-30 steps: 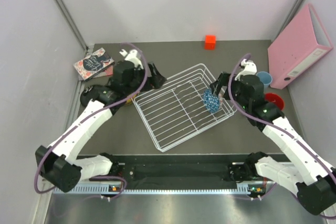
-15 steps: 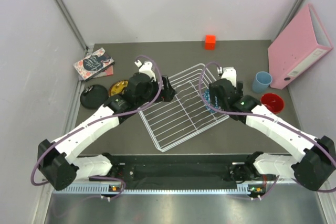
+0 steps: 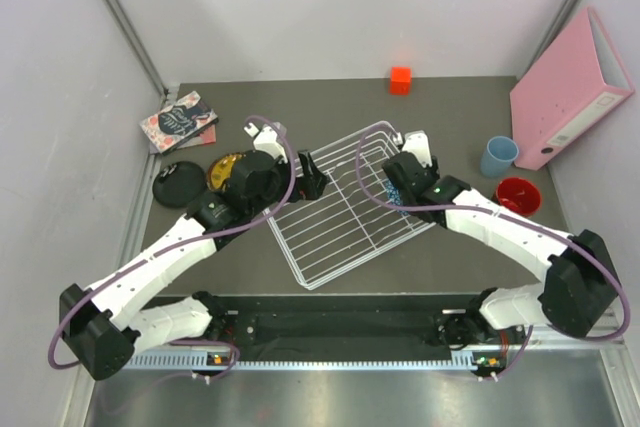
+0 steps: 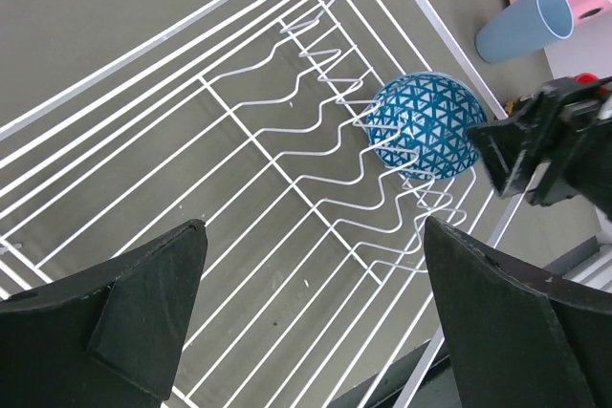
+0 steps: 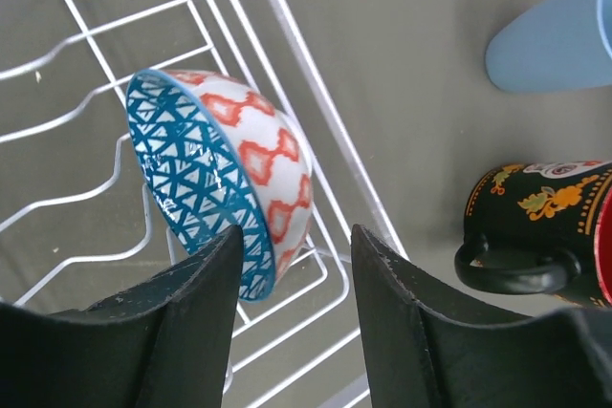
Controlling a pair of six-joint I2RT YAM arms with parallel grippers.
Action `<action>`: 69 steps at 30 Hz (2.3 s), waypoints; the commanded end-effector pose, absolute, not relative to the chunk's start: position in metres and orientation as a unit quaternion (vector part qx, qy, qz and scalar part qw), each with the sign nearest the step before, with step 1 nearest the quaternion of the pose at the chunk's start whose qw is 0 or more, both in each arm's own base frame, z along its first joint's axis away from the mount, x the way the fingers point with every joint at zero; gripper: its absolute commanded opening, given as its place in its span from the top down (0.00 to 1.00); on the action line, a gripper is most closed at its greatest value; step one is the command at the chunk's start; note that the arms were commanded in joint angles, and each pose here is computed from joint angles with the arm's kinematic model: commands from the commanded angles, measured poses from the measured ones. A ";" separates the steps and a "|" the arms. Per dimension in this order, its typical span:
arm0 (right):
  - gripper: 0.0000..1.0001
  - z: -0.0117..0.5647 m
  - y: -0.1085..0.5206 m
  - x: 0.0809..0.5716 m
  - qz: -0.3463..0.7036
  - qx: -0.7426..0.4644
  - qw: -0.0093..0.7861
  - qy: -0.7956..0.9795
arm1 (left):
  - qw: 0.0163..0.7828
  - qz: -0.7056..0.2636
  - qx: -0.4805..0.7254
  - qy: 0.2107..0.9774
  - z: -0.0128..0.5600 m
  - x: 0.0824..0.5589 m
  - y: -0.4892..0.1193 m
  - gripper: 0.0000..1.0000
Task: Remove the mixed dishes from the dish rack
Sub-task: Pick up the bowl from the dish rack.
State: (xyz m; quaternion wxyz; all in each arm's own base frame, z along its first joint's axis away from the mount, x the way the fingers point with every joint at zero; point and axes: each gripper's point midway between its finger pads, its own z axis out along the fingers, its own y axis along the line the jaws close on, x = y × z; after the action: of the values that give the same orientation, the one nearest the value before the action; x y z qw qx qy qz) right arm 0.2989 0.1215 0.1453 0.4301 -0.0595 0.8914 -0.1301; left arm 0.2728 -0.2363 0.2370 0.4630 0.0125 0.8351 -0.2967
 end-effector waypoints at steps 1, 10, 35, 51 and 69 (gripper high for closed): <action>0.52 0.152 0.136 0.310 -0.127 -0.058 0.448 0.883 | 0.489 -0.310 0.004 0.815 0.251 0.275 -0.235 0.01; 0.67 0.132 0.139 0.313 -0.139 -0.059 0.433 0.889 | 0.483 -0.308 -0.002 0.820 0.242 0.272 -0.232 0.01; 1.00 0.238 0.154 0.303 -0.072 -0.025 0.508 0.858 | 0.468 -0.319 -0.012 0.824 0.228 0.273 -0.238 0.01; 1.00 0.284 0.168 0.289 0.052 0.007 0.549 0.834 | 0.467 -0.325 -0.013 0.822 0.230 0.279 -0.245 0.01; 1.00 0.274 0.255 0.285 0.282 -0.017 0.461 0.841 | 0.535 -0.430 0.037 0.726 0.304 0.259 -0.257 0.01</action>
State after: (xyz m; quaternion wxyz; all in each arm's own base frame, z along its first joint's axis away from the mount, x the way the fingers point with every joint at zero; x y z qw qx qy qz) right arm 0.2774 0.2188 0.2418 0.4525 -0.0248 0.8726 0.1824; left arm 0.2667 -0.2383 0.2727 0.5254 -0.0065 0.7620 -0.3785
